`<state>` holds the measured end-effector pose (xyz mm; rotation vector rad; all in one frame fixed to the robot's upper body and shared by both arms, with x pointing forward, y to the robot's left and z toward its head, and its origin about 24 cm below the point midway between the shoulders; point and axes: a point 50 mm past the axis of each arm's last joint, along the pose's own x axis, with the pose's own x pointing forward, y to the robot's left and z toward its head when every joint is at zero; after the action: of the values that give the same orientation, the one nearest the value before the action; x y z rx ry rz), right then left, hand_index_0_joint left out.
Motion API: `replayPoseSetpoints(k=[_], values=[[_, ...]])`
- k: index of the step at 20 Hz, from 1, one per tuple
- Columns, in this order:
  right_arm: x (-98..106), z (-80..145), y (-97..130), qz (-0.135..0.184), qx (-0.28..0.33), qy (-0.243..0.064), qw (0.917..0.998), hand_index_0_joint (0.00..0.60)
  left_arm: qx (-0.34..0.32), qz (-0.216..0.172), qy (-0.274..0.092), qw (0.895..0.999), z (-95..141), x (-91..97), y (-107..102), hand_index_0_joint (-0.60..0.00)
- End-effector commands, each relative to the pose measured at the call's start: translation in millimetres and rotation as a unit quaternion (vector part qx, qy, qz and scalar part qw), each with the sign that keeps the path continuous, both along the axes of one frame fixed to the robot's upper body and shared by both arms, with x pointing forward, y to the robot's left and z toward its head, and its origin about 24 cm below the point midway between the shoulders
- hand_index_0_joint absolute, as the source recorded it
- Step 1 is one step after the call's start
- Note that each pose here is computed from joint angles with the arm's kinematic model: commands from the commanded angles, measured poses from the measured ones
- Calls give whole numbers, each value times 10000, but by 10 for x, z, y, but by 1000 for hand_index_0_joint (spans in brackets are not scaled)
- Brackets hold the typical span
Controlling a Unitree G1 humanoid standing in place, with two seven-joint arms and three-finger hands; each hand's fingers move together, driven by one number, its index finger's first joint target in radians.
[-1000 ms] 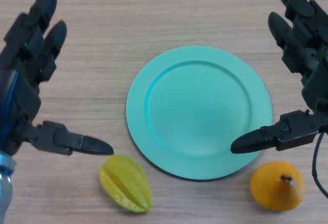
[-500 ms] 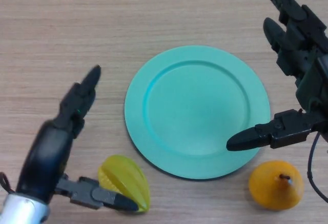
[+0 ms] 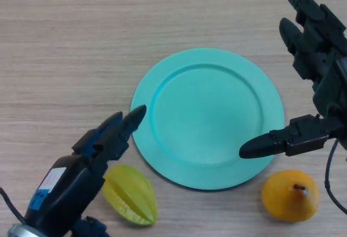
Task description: Pick up the yellow starfruit and place it on the plate
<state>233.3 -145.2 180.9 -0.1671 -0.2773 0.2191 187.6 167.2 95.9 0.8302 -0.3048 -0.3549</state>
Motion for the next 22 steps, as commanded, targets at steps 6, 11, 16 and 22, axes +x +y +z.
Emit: replayPoseSetpoints(k=[6,11,16,22], values=[[-131,328,14,169,279,-1189,9924,0,1048,-334,-373,9932,-4,-51,-19,0],[-142,323,1,186,299,-1167,9925,0,1623,-243,-404,9856,-109,-10,24,0],[-140,330,-17,116,326,-1157,9927,0,2024,-357,-107,9786,-226,-45,53,-600],[-144,338,-28,79,429,-1147,9924,0,1884,-515,-144,9806,-166,-76,61,-600]])
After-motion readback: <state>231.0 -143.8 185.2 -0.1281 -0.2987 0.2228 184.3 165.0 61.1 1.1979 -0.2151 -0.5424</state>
